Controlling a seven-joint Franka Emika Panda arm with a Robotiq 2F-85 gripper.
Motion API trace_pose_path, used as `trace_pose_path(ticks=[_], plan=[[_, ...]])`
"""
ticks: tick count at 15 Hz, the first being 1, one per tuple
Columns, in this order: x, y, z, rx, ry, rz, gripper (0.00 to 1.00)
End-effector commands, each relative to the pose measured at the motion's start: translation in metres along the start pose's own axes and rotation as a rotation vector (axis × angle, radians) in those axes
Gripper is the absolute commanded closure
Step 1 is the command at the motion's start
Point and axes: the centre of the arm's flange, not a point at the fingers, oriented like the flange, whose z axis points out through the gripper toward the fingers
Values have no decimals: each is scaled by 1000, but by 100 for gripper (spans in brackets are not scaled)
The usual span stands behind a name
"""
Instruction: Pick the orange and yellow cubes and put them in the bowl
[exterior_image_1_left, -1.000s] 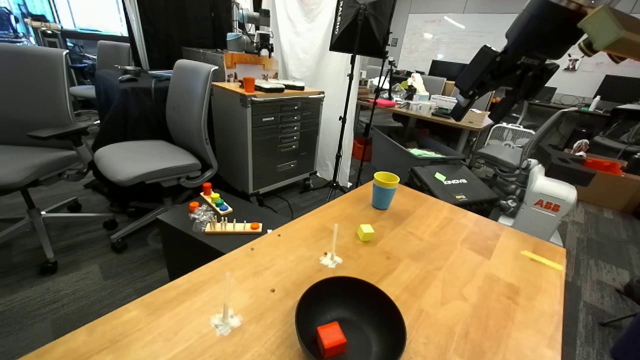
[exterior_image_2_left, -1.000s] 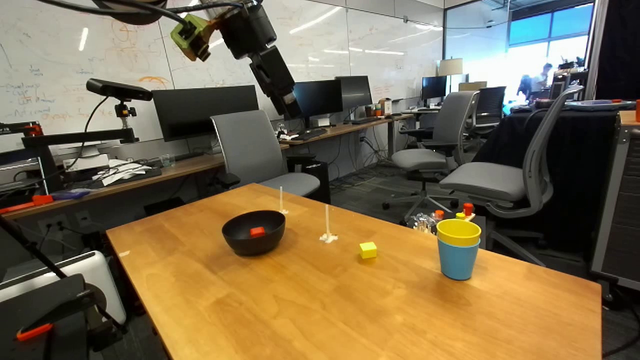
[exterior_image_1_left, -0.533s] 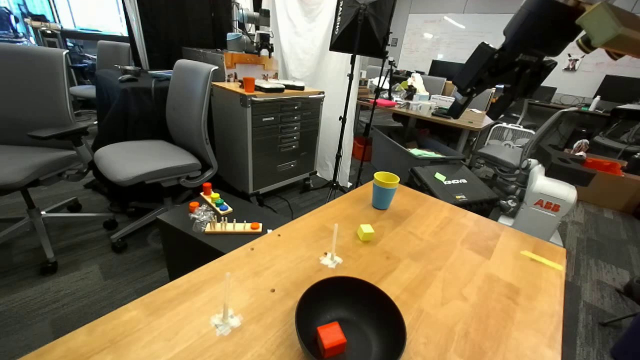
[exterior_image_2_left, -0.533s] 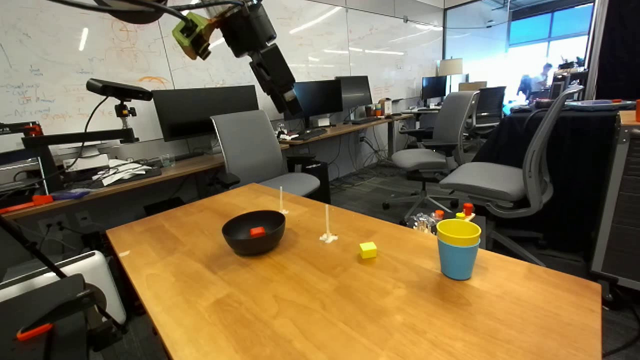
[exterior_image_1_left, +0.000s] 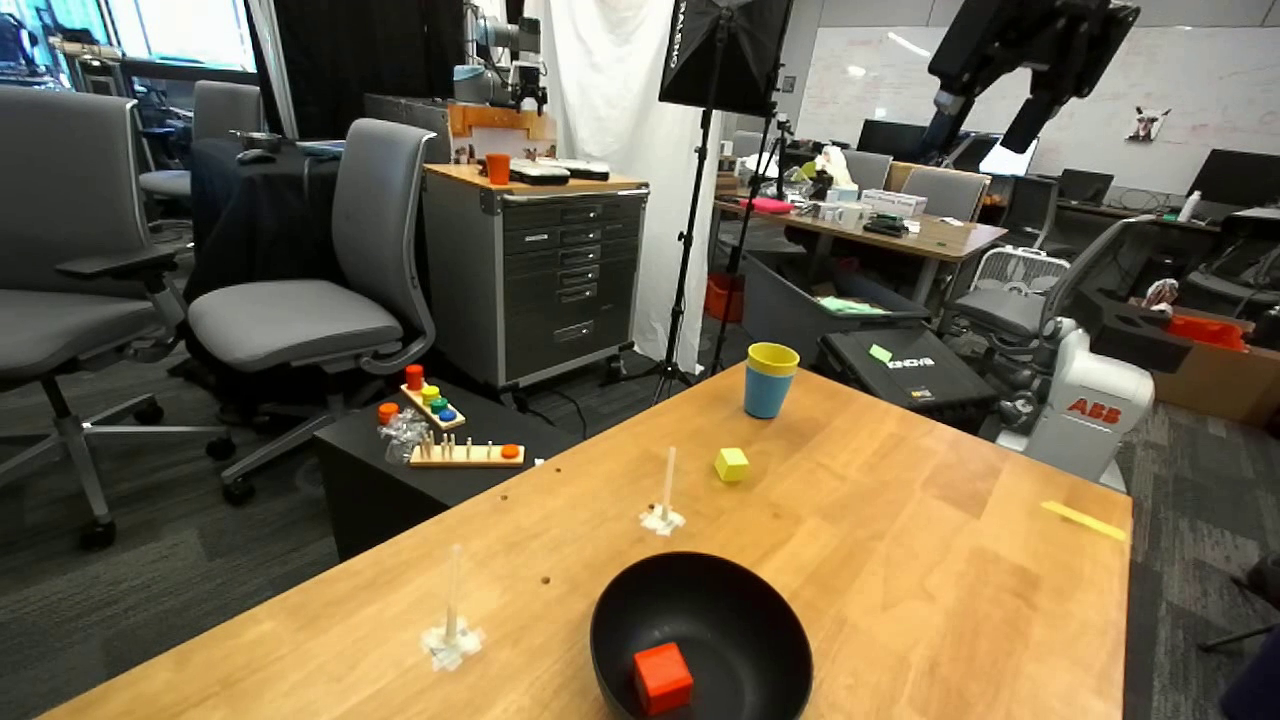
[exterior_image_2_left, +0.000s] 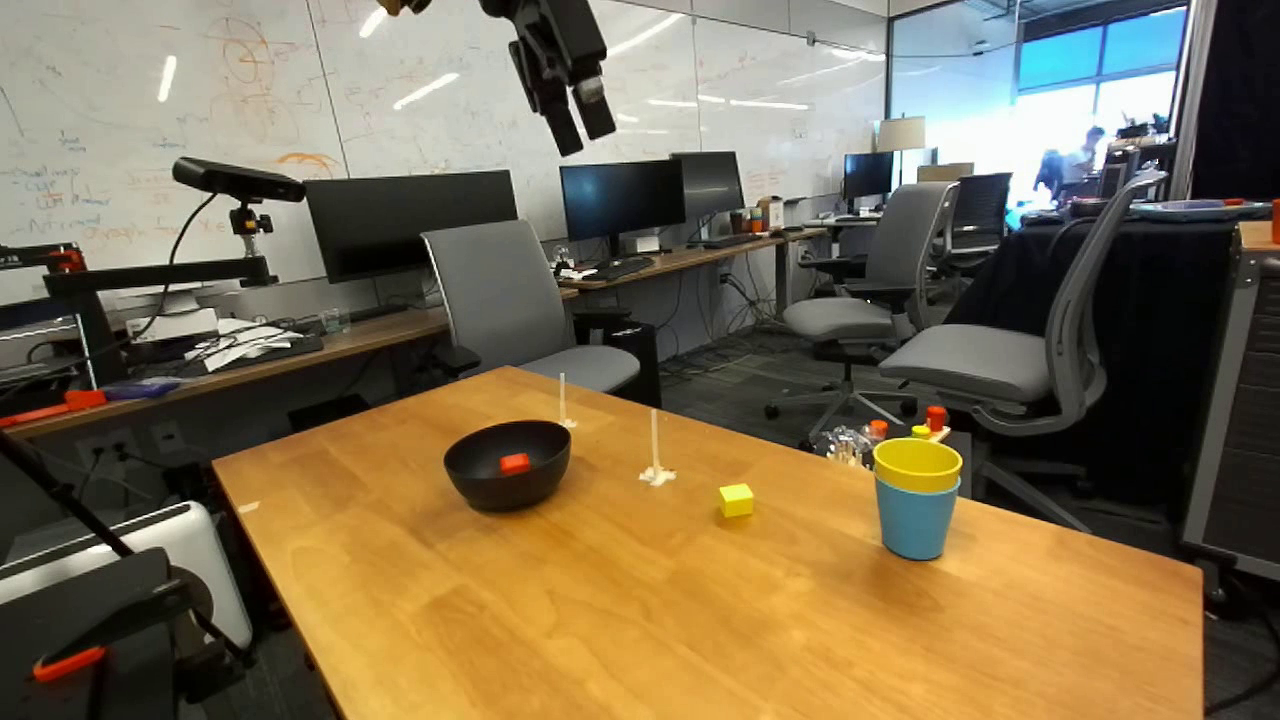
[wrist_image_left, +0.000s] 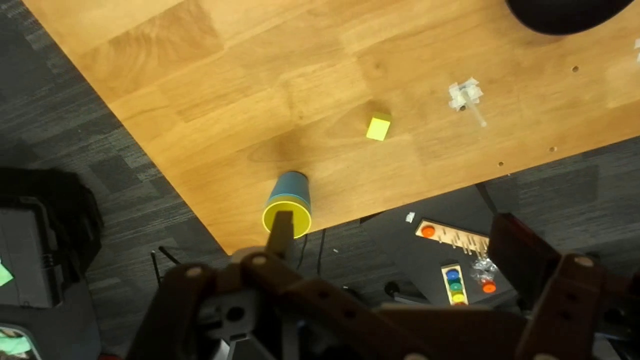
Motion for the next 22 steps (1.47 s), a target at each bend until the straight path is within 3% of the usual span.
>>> trace_pose_path(ticks=[1, 5, 11, 17, 22], plan=[[46, 14, -3, -47, -32, 19, 0], [79, 30, 21, -36, 33, 76, 0], [109, 38, 86, -3, 131, 130, 0], [118, 31, 159, -16, 135, 144, 0], [105, 6, 213, 28, 153, 158, 0]])
